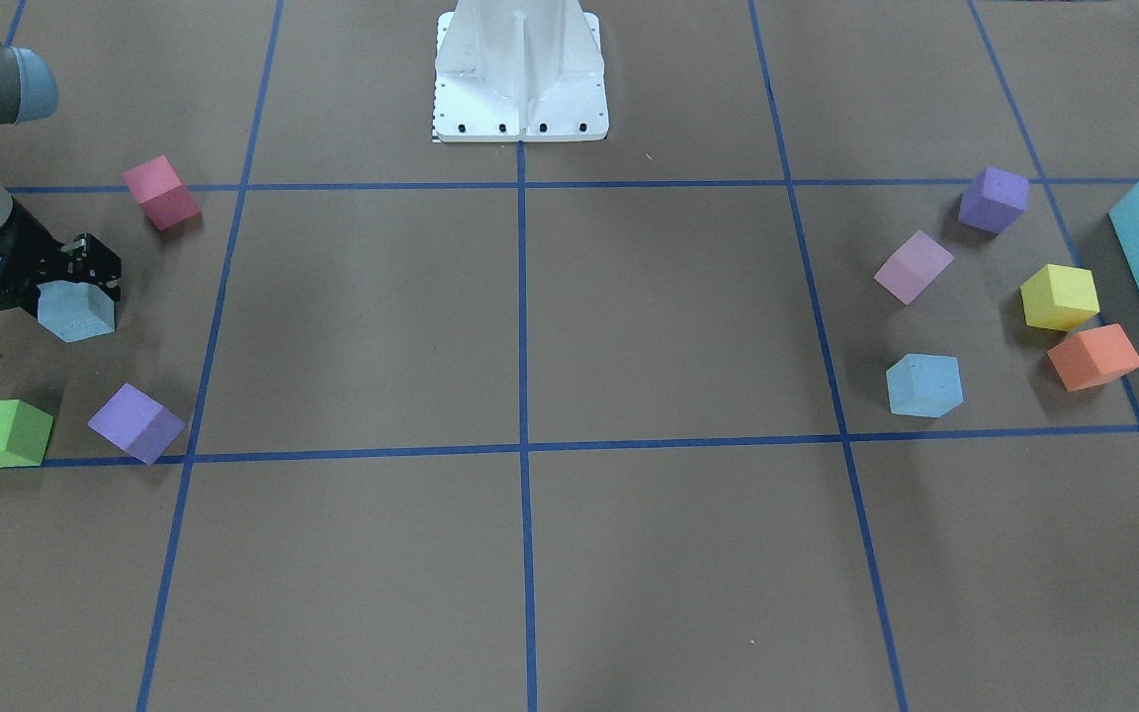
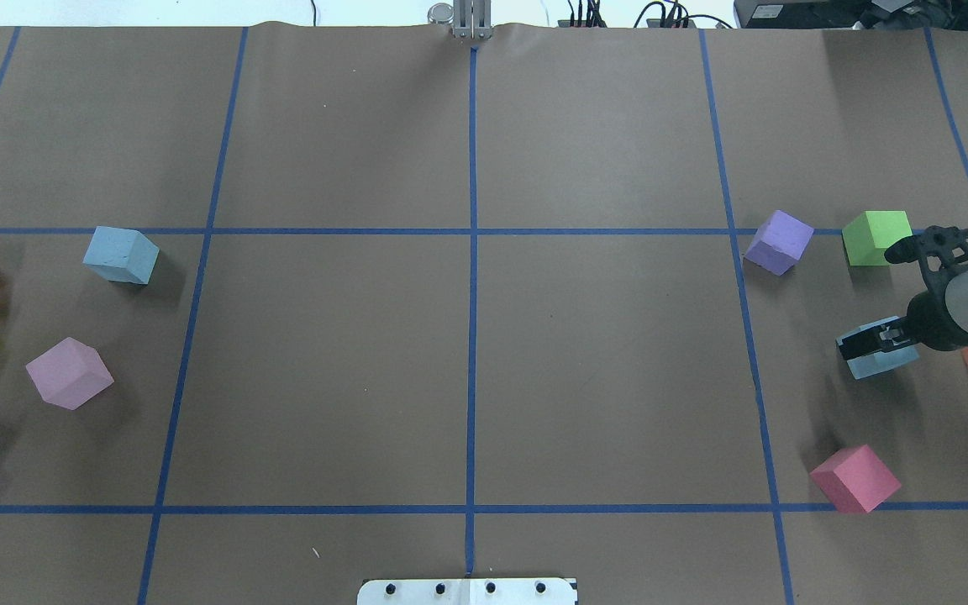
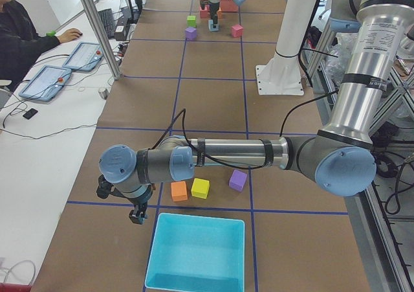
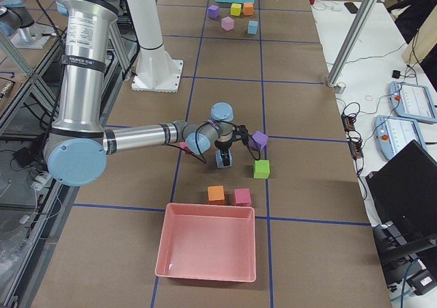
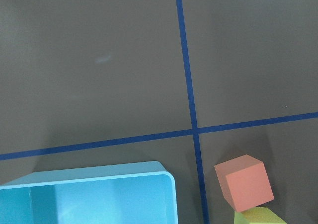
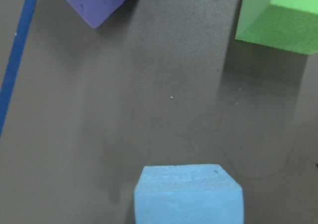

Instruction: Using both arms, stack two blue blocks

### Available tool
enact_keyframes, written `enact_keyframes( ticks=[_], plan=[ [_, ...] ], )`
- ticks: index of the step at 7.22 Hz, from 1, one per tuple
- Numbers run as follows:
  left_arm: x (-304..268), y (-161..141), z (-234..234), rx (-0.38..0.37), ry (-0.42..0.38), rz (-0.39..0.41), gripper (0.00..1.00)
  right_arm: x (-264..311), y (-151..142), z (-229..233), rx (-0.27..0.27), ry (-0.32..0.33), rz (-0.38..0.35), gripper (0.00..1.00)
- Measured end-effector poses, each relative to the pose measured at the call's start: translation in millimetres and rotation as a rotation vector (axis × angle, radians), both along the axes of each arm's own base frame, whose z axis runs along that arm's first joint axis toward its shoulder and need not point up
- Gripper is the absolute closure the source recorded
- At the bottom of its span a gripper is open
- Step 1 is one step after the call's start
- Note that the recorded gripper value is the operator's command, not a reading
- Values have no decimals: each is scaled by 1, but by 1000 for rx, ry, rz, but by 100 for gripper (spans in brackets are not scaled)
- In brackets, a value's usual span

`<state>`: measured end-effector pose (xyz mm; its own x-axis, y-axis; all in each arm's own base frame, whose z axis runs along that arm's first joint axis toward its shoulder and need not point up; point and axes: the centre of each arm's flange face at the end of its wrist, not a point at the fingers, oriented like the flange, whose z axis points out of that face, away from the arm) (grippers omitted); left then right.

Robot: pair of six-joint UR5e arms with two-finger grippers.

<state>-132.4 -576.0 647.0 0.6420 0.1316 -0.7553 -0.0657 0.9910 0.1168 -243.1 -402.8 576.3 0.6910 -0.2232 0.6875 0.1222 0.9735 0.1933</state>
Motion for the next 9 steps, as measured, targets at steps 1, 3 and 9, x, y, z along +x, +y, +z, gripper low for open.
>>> enact_keyframes(
  ticks=[1, 3, 9],
  plan=[
    [0, 0, 0, 0, 0, 0, 2, -1, -1, 0, 0, 0, 0, 7],
    [0, 0, 0, 1, 0, 1, 2, -1, -1, 0, 2, 0, -1, 28],
    [0, 0, -1, 3, 0, 1, 2, -2, -3, -3, 9, -3, -1, 54]
  ],
)
